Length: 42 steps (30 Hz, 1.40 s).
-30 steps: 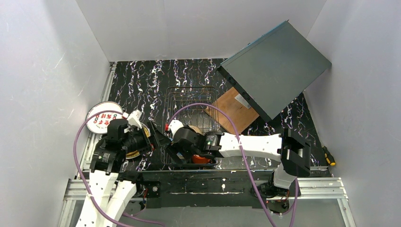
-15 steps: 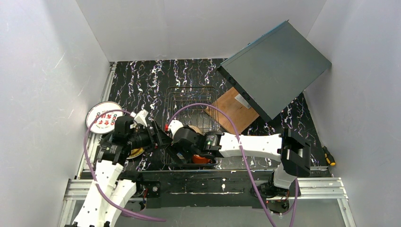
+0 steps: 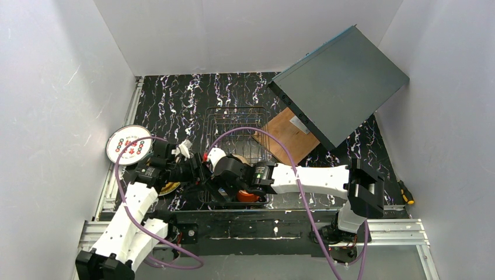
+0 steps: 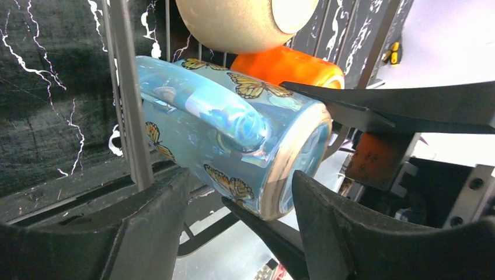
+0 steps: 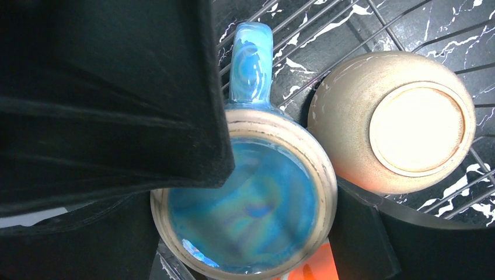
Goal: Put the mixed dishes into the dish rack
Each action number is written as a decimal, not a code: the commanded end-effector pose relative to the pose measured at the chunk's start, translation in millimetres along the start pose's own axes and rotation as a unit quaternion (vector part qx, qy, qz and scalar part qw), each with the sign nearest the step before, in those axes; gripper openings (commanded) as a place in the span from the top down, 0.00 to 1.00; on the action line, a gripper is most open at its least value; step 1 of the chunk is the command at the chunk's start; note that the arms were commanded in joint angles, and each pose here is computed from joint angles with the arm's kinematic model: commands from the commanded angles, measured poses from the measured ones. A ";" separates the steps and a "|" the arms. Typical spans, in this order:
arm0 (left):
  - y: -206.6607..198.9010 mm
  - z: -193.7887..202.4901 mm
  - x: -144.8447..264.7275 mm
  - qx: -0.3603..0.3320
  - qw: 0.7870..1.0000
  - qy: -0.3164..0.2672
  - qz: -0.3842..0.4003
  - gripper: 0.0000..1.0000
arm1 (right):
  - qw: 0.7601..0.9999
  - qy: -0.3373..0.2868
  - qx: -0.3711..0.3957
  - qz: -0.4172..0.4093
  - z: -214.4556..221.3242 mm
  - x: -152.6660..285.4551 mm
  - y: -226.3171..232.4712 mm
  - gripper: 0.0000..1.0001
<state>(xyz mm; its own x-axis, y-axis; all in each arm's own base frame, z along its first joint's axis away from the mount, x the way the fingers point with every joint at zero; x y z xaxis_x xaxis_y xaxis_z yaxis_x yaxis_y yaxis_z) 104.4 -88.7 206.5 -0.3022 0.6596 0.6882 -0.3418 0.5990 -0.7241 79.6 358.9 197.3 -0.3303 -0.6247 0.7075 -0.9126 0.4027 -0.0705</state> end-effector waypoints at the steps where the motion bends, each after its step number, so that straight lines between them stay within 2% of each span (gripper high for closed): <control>1: 8.0 10.0 -5.1 -0.004 0.996 0.021 -0.086 0.36 | 0.990 -0.136 -0.024 -0.021 -53.8 25.3 -0.1 0.00; 8: 14.2 6.2 -12.1 0.009 0.987 -0.008 -0.158 0.38 | 0.987 -0.155 -0.025 -0.021 -61.2 31.8 -1.7 0.00; 13: 16.0 8.6 -10.9 0.004 0.984 -0.029 -0.174 0.42 | 0.986 -0.165 -0.025 -0.015 -64.8 36.9 -3.7 0.00; 25: 17.4 9.2 -12.4 0.002 0.981 -0.038 -0.189 0.44 | 0.977 -0.207 -0.036 -0.023 -80.2 75.2 -10.4 0.00; 35: 17.8 9.9 -13.8 -0.002 0.980 -0.037 -0.196 0.46 | 0.972 -0.235 -0.027 -0.017 -79.3 72.1 -15.8 0.00; 37: 17.8 9.8 -13.9 -0.002 0.980 -0.039 -0.197 0.46 | 0.968 -0.251 -0.021 -0.015 -77.3 70.8 -16.8 0.00; 42: 17.1 9.7 -14.0 -0.002 0.980 -0.045 -0.192 0.46 | 0.940 -0.339 0.009 -0.031 -75.6 74.8 -16.6 0.00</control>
<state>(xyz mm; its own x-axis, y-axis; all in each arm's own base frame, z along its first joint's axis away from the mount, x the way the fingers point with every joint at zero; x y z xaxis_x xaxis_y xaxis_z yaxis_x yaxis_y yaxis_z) 106.1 -110.2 210.9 -0.2947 0.5457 0.7844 -0.3603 0.6968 -0.6202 80.6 339.4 203.2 -0.3117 -0.7058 0.6362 -0.9329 0.3543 -0.0641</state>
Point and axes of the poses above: each gripper's point midway between its finger pads, its own x axis back along the fingers, its own y axis along the line the jaws close on, z = x × y, the point moved 10 cm from there along x, back along the fingers, and after that the axes turned 14 degrees about x, right-handed, at the moved point
